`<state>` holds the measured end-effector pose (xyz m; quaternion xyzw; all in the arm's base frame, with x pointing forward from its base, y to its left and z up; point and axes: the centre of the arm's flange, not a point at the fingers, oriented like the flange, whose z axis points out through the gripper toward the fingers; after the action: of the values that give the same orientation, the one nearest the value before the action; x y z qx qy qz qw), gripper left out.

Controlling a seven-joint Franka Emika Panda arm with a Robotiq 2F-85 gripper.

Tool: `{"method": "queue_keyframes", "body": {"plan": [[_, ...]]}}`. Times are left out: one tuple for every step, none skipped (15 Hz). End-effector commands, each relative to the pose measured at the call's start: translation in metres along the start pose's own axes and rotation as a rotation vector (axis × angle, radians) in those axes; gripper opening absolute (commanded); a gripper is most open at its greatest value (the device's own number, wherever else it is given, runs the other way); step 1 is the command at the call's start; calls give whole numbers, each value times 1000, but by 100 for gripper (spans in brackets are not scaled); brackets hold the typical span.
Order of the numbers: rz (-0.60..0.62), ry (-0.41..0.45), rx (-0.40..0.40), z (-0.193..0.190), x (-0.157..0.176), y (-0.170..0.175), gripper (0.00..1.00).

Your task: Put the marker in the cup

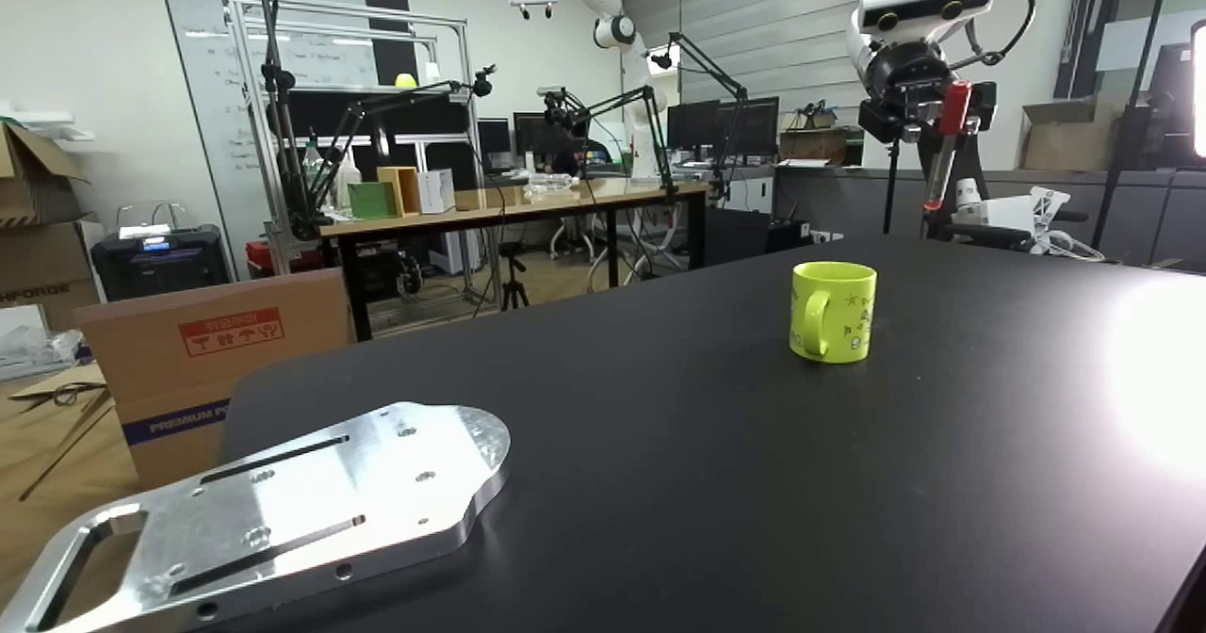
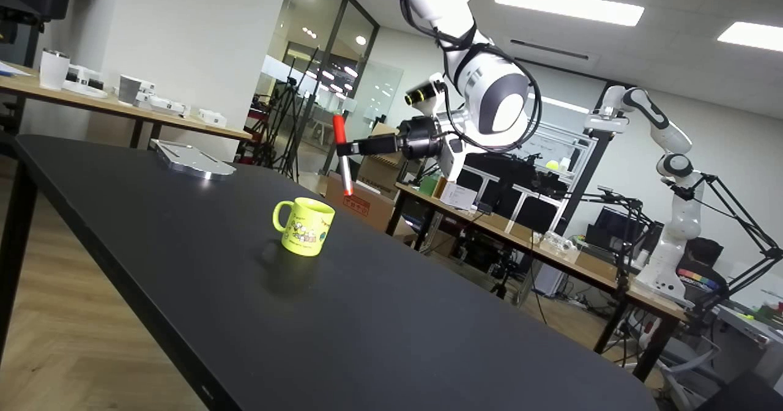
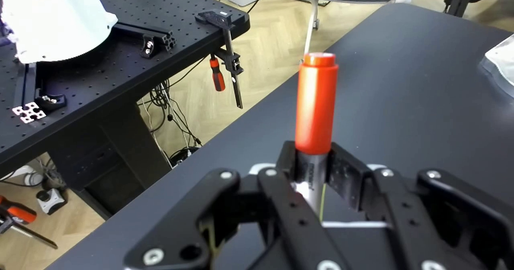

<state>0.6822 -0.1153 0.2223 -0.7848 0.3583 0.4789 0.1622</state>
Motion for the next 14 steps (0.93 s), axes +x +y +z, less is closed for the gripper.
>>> {"method": "queue_keyframes", "body": {"plan": [[0, 1, 0, 0, 0, 0, 24], [-1, 2, 0, -1, 0, 0, 24], [-1, 2, 0, -1, -1, 0, 24], [-1, 3, 0, -1, -1, 0, 24], [-1, 3, 0, -1, -1, 0, 24], [-1, 3, 1, -1, -1, 0, 24], [-2, 4, 1, -1, -1, 0, 24], [-2, 4, 1, -1, -1, 0, 24], [-2, 4, 1, -1, -1, 0, 24], [-2, 4, 1, -1, -1, 0, 24], [-2, 4, 1, -1, -1, 0, 24], [-2, 4, 1, -1, -1, 0, 24], [-2, 4, 1, -1, -1, 0, 6], [-10, -4, 2, -2, -1, -1, 6]]}}
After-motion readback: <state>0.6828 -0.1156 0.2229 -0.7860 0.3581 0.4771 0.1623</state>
